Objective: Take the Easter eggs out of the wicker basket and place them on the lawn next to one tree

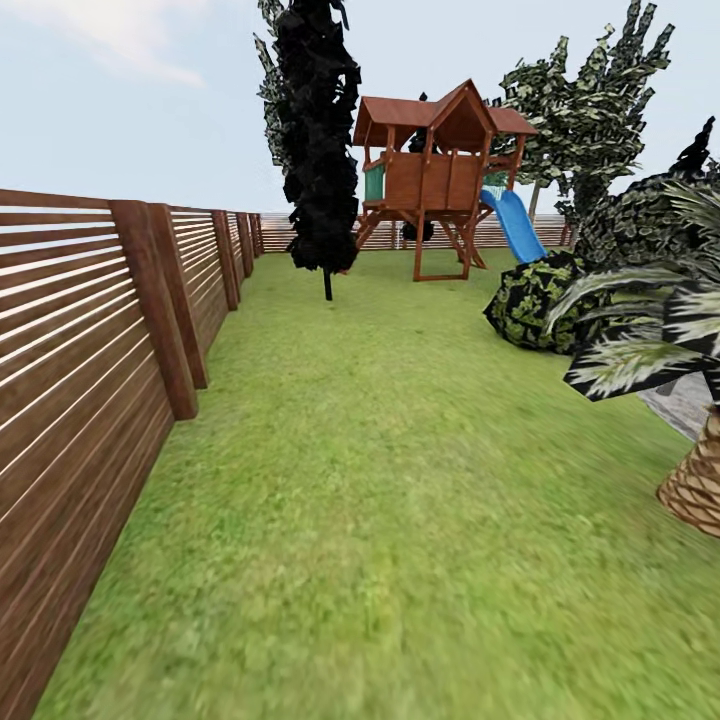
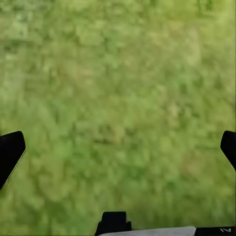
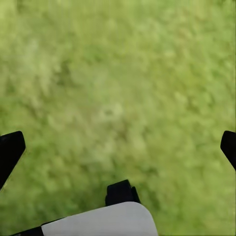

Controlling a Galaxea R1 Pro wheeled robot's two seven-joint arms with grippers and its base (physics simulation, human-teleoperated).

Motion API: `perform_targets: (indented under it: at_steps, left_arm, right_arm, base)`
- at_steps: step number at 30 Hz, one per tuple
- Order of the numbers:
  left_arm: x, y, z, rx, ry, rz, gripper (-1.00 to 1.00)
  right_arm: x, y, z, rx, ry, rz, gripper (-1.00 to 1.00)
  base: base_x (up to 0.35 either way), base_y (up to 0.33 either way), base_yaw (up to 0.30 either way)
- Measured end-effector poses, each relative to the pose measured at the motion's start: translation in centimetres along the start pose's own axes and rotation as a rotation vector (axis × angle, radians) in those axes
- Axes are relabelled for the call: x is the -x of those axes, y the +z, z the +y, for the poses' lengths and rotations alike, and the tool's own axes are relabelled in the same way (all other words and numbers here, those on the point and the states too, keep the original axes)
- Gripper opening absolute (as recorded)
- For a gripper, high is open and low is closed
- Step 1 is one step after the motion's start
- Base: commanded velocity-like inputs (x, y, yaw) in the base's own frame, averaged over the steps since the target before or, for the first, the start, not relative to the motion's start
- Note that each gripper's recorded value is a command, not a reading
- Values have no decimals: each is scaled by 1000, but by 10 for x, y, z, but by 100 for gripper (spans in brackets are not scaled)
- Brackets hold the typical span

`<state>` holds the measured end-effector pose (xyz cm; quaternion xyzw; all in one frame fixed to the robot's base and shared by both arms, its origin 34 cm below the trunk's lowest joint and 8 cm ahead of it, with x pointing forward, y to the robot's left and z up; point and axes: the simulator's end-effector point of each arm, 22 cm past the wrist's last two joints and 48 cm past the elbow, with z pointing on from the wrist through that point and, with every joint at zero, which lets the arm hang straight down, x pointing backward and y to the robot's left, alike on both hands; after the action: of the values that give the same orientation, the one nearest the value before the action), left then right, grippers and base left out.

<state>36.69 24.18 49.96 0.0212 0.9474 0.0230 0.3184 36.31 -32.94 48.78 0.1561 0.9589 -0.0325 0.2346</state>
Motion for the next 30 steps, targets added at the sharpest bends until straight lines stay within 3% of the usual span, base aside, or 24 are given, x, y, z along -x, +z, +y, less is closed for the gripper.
perform_targets:
  at_steps: [30]
  left_arm:
    - [0,0,0,0,0,0,100]
  right_arm:
    - [0,0,0,0,0,0,100]
  base:
    - [336,7,0]
